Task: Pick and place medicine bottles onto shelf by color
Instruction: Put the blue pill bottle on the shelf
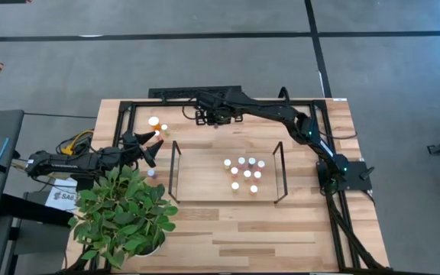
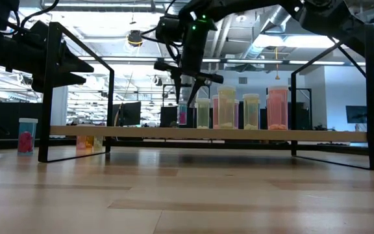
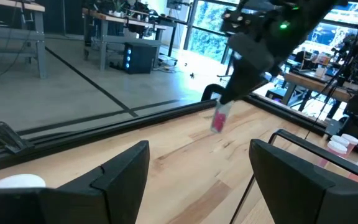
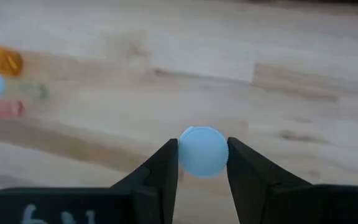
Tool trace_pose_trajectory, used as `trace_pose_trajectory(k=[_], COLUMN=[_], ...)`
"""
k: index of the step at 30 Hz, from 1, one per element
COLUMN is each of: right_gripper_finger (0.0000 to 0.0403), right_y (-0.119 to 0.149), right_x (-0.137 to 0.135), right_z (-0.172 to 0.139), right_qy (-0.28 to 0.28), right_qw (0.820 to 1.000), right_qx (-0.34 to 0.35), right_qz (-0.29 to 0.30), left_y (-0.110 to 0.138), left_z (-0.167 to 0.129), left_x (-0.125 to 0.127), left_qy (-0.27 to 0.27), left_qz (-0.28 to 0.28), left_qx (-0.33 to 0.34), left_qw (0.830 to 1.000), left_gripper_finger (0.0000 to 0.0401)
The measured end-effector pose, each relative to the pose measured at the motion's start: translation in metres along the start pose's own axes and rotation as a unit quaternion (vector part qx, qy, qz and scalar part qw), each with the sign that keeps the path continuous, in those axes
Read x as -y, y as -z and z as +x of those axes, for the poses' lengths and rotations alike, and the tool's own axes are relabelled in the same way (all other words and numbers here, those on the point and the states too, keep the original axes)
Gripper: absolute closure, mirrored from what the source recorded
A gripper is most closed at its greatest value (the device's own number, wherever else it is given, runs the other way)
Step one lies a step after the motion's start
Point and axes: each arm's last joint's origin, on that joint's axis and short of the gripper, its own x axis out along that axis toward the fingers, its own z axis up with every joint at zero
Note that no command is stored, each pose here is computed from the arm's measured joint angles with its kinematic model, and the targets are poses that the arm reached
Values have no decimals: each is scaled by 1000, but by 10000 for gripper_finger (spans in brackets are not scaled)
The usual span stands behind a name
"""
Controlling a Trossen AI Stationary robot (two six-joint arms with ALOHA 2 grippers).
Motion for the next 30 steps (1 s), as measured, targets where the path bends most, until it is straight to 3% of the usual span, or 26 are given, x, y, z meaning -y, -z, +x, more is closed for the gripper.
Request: trace_pose_trajectory(k=[9, 17, 30], right_gripper_finger=[268, 268, 268], right_y=[38, 78, 177], right_x=[-8, -20, -36], right_z=[-16, -52, -102], right_qy=[31, 3, -32], right_qw=[999, 997, 985], right_qx=[-34, -43, -25], right_qz=[-14, -59, -170], left_y=[0, 0, 0], left_z=[0, 0, 0], left_x=[0, 0, 0], left_qy=[0, 0, 0], left_qz=[0, 0, 0], left_qx=[0, 0, 0], left_qw=[1000, 1000, 1000], left_gripper_finger=[137, 137, 137])
